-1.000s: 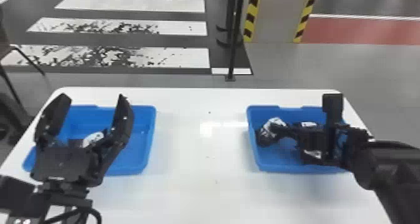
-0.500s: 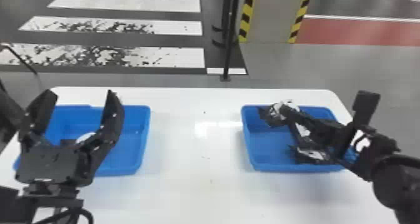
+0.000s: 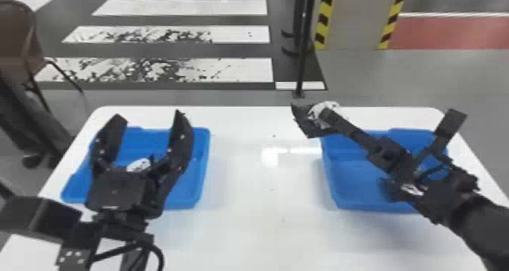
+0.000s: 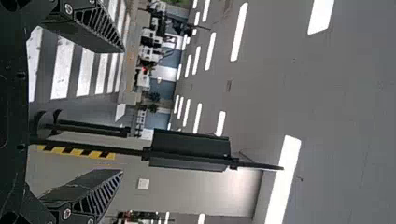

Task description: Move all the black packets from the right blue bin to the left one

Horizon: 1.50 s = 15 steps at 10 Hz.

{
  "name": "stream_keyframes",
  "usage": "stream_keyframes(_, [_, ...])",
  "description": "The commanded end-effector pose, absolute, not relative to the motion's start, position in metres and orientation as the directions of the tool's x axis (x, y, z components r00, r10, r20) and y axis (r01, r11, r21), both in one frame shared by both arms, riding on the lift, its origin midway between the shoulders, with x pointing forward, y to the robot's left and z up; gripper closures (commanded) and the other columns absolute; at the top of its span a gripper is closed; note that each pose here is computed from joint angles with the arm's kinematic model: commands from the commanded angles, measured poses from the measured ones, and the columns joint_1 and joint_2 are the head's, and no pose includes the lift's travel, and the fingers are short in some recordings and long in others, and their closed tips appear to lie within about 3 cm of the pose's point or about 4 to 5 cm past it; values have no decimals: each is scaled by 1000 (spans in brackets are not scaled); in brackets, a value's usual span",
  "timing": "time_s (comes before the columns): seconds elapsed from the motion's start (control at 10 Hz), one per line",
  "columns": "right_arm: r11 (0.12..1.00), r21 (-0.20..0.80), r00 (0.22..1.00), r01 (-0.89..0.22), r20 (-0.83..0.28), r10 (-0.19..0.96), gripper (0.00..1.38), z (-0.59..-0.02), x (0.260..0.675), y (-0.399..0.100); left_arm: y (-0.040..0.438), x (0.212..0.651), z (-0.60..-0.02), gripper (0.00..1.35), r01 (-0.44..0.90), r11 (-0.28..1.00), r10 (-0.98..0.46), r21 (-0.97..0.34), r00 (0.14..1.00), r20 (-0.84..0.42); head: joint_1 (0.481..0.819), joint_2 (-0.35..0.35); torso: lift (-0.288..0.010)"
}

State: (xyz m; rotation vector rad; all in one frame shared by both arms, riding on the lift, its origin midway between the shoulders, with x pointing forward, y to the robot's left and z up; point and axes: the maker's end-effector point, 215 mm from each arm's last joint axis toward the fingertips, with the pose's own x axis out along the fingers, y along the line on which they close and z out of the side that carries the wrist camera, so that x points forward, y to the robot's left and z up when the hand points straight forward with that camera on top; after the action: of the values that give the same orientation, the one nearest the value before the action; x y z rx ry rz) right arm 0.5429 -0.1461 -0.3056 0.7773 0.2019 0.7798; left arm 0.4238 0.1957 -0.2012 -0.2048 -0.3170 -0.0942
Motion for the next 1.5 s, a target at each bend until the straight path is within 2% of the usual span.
stream_keyframes(0.0, [323,735,637,-597,189,747,1073,-287,534,-105,174,431,-216,117,180,933,-98,-313,960,263,686,51,-140])
stream_keyframes(0.2, [173,762,544,-624,264,796,1073,-270,508,-58,164,430,-210,117,220,893,-118,-393,956,267,684,79,-140])
stream_keyframes(0.5, [106,752,453,-651,273,848,1073,-262,484,-12,115,435,-243,117,315,762,-284,-566,948,145,687,131,-140])
stream_keyframes(0.8, [28,775,379,-632,277,883,1073,-268,458,28,112,437,-242,117,328,779,-299,-535,943,143,695,143,-140])
stream_keyframes(0.9, [20,781,369,-625,273,889,1073,-271,453,33,116,438,-238,202,326,790,-288,-518,945,156,695,161,-140])
stream_keyframes(1.0, [20,782,369,-622,271,889,1073,-273,453,33,121,439,-239,768,314,822,-277,-475,949,149,695,170,-140])
stream_keyframes(1.1, [19,780,369,-625,274,888,1073,-271,454,33,117,437,-239,1254,310,824,-282,-474,950,131,695,184,-140])
stream_keyframes(1.4, [32,762,389,-647,294,873,1073,-259,469,26,114,437,-234,1216,316,844,-286,-434,949,134,695,185,-140])
